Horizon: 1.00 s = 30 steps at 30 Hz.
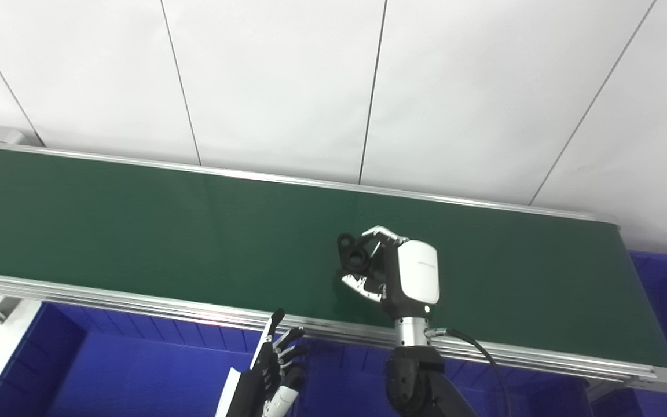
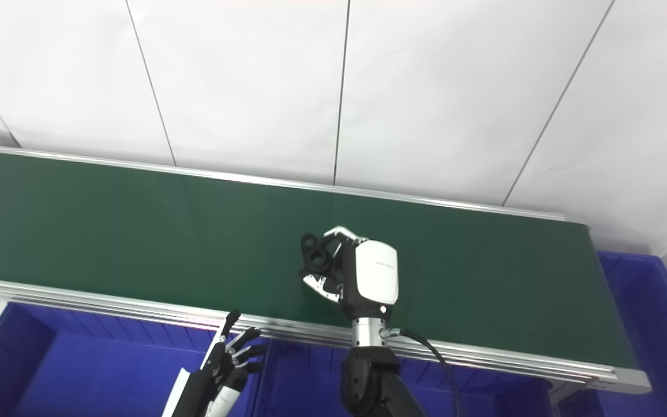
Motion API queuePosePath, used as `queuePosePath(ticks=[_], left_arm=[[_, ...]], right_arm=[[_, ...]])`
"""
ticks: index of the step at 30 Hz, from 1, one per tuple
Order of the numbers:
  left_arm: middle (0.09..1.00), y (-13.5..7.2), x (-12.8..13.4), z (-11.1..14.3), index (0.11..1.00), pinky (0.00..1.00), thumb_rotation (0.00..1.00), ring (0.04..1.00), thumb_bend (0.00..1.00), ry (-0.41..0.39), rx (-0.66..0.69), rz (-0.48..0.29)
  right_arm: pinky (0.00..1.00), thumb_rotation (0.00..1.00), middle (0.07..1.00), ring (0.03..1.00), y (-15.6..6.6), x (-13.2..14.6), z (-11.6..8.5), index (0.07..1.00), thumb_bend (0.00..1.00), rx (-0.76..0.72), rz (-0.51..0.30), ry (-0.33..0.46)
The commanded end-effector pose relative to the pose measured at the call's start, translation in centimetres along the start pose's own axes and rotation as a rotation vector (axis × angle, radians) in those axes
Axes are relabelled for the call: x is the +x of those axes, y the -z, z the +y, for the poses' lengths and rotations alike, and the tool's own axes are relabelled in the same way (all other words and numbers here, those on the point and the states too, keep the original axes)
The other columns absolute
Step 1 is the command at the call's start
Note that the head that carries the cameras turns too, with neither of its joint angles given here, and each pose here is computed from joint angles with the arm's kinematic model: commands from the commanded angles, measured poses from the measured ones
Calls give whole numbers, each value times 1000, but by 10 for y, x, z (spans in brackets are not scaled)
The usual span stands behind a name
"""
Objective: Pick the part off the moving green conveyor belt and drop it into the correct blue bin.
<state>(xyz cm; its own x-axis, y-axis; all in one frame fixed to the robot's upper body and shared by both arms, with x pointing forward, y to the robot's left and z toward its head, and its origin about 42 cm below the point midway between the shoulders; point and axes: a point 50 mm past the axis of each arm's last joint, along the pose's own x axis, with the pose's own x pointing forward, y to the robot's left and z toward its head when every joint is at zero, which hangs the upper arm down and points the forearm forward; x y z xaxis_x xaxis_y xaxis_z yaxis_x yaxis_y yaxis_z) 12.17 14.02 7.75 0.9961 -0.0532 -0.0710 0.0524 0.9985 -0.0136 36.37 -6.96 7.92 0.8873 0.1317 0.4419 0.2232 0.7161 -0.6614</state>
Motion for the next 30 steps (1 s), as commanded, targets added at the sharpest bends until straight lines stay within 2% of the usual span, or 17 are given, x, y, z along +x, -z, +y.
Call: queuePosePath(ticks=[1,6,16,22,30], left_arm=[[880,-6,4,-8,1000,740,864,800,792,14,-4,-35],[880,-4,5,-7,1000,745,852,802,804,12,-14,-28],[883,0,8,-3,1000,745,864,804,807,10,-1,-22],[893,0,15,1,1000,755,865,810,798,19,1,-33],[928,-2,29,10,1000,803,867,847,754,10,-39,-49]], right_arm=[[136,143,285,191,-21,15,-8,488,494,66,-88,96],[116,146,253,165,-34,15,-14,488,493,90,-134,136],[102,144,238,150,-46,7,-22,488,493,159,-151,207],[96,142,224,136,-54,1,-37,486,494,148,-182,307],[100,141,226,140,-56,-5,-60,485,494,131,-206,337]])
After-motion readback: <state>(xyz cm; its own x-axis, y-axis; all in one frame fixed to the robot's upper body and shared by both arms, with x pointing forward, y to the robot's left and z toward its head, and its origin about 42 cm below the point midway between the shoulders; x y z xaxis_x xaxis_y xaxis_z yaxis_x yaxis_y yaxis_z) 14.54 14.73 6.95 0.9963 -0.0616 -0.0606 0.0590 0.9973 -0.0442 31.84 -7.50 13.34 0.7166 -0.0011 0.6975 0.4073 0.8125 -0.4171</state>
